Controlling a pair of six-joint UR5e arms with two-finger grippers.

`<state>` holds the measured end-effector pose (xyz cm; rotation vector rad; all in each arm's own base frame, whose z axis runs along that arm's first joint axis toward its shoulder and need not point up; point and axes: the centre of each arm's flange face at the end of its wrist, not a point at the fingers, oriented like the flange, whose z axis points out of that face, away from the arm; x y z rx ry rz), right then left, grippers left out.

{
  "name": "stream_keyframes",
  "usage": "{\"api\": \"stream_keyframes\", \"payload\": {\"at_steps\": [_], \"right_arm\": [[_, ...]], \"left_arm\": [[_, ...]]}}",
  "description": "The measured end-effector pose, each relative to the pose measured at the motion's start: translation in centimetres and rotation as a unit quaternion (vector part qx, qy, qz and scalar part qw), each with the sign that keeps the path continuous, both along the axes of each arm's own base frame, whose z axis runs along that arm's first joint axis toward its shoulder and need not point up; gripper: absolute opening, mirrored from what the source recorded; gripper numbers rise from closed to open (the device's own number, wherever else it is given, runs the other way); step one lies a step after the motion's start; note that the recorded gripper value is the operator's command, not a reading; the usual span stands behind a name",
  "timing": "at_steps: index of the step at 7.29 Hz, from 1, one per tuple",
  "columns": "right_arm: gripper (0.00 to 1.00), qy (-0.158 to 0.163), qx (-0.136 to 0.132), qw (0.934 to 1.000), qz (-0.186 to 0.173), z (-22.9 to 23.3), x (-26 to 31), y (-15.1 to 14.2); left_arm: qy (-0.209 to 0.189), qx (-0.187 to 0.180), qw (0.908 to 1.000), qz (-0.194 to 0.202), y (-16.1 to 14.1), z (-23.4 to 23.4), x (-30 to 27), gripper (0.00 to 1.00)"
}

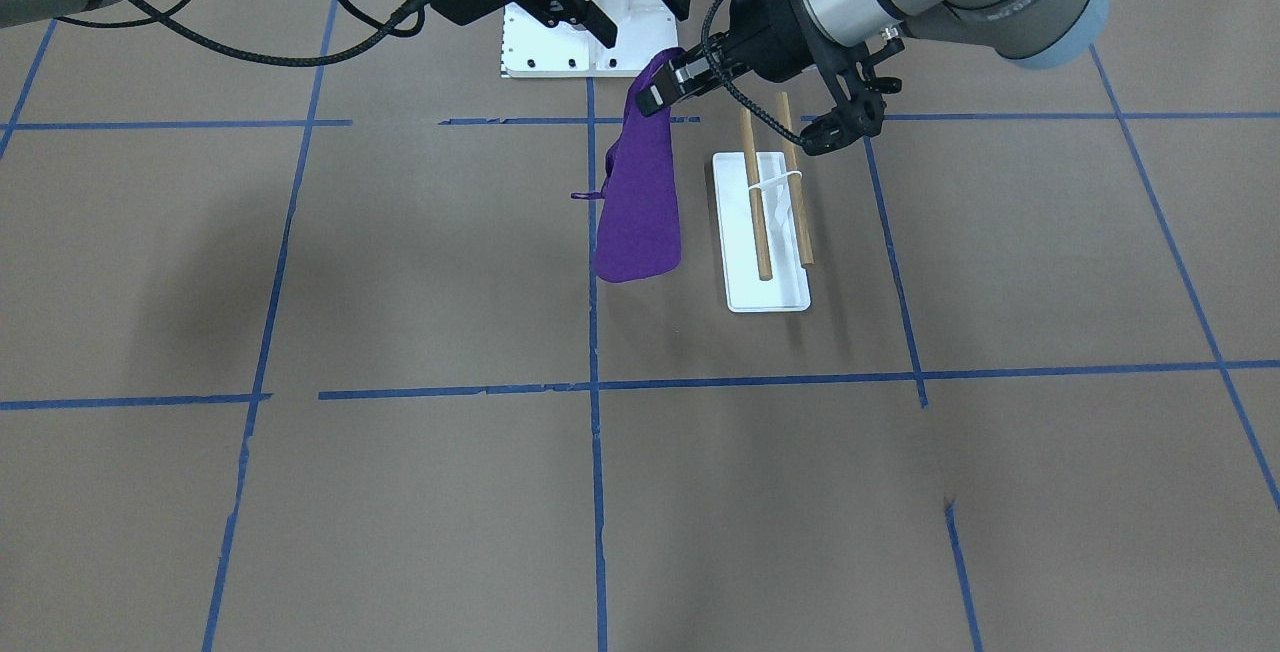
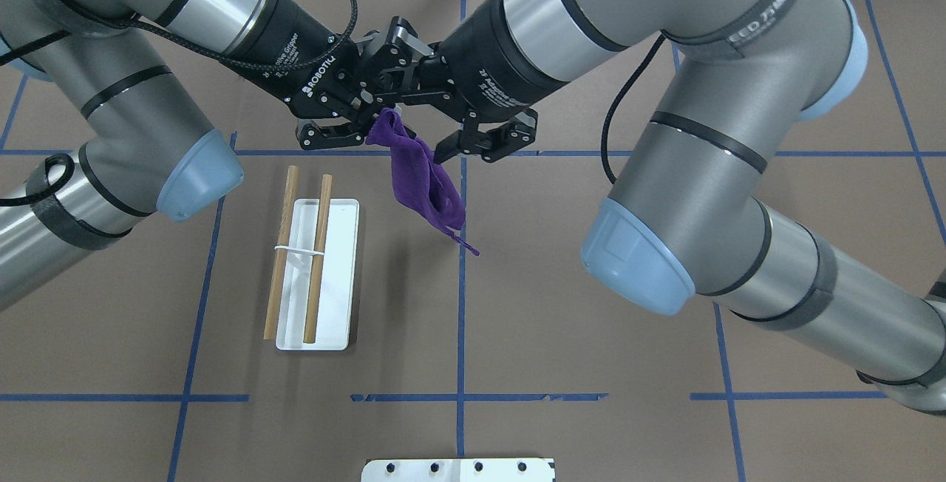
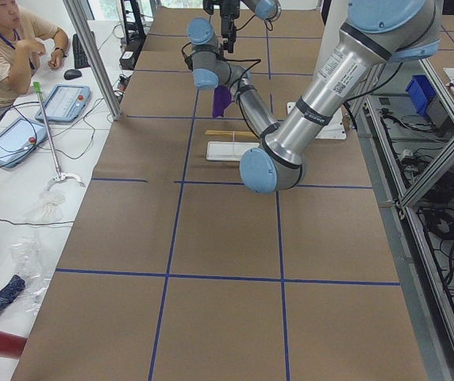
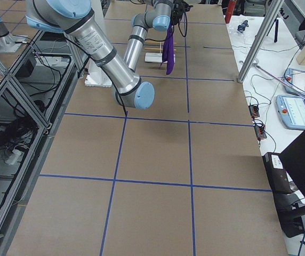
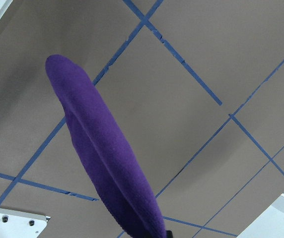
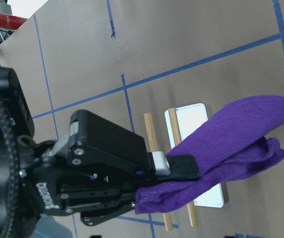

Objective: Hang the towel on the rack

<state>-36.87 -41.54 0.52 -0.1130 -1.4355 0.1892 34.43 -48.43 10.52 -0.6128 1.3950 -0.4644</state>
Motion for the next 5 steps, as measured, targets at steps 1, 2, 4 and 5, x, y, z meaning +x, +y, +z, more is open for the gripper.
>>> {"api": "stream_keyframes", "payload": {"at_steps": [1, 2, 4, 5], "right_arm": [[1.00, -0.002, 0.001, 1.0000, -0.003, 0.8, 0.8, 0.9], [1.00, -0.004, 0.002, 0.9999, -0.011, 1.8, 1.7, 1.9], [1.00, -0.005, -0.002, 0.9998, -0.017, 4.0, 4.4, 3.0], [1.00, 0.001, -0.008, 1.0000, -0.004, 5.4, 6.1, 2.5]], "left_arm": [[0.000, 0.000, 1.0000, 0.000, 0.0, 0.1, 0.0, 0.00], [0.000, 0.002, 1.0000, -0.001, 0.0, 0.2, -0.1, 0.00], [0.009, 0.024, 0.9997, 0.000, 1.3, 2.9, -1.4, 0.00], [0.022, 0.052, 0.9984, 0.001, 2.6, 5.2, -2.7, 0.00]]}}
